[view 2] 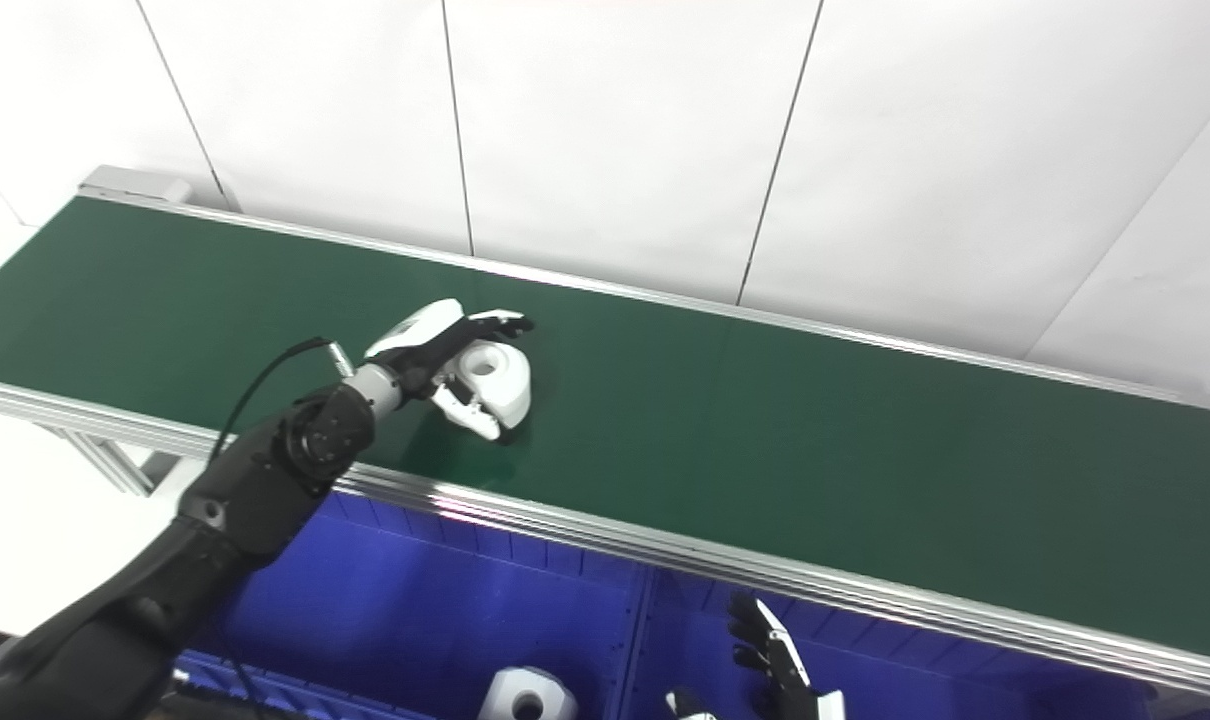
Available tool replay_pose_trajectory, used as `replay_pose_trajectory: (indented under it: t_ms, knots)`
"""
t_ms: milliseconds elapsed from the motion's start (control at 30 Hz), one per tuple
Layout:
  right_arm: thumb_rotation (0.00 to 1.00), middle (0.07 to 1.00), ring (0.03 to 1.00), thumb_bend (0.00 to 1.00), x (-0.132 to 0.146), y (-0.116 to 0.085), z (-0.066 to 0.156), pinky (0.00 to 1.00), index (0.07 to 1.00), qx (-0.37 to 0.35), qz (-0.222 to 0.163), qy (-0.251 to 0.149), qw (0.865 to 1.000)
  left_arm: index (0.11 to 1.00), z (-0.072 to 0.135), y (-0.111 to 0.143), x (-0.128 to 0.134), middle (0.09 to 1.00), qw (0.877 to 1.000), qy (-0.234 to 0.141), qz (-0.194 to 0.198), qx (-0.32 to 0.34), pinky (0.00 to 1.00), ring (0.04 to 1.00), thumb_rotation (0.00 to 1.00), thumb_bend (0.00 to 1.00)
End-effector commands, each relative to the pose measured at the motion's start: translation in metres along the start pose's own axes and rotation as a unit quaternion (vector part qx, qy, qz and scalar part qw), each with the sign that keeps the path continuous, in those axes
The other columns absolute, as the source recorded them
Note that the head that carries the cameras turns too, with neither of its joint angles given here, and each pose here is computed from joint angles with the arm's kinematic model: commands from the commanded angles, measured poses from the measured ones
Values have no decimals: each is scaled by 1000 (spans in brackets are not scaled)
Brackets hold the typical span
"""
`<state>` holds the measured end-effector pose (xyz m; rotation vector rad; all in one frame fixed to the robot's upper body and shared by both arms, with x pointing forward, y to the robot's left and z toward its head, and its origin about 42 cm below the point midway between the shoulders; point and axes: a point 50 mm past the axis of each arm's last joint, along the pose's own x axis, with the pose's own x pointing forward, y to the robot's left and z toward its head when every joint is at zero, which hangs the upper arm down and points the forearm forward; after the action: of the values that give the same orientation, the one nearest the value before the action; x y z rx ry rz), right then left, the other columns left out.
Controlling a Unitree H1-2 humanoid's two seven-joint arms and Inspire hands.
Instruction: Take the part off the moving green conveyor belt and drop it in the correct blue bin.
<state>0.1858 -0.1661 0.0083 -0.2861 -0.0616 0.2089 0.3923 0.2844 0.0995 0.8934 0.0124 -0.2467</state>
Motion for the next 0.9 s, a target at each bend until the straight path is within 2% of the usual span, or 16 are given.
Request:
replay_pose_trajectory:
  t_ms: [0,67,100,167,200,333,600,800,867]
  knots:
    - [588,825,798,737,4,0,13,725,840,16,-6,-44,999,599,18,10,14,600,997,-53,64,-1,571,624,0,585]
    - [591,826,800,735,4,0,13,728,841,16,-6,-44,999,520,21,2,15,514,995,-57,85,-11,506,556,0,530]
    - [592,827,801,737,4,0,13,729,841,17,-6,-44,999,511,24,-2,15,502,993,-60,96,-18,493,544,0,523]
    - [588,826,799,729,4,0,13,727,841,15,-6,-45,999,519,28,-8,16,504,991,-66,110,-27,478,446,0,502]
    - [589,826,799,728,4,0,13,727,840,17,-6,-44,999,521,30,-10,17,505,991,-67,112,-31,477,435,0,500]
    - [605,825,801,735,4,1,13,730,839,17,-7,-43,999,515,33,-11,17,505,991,-75,107,-23,473,425,0,498]
    - [590,826,796,709,4,3,14,725,838,12,-5,-46,999,523,29,8,4,509,989,-105,105,10,460,418,0,497]
    - [608,832,799,713,2,3,18,724,843,9,-2,-52,999,521,39,32,-27,505,981,-143,128,-13,459,422,0,498]
    - [626,832,799,715,2,3,20,726,844,7,-3,-56,998,513,43,38,-44,506,979,-155,134,-23,473,434,0,499]
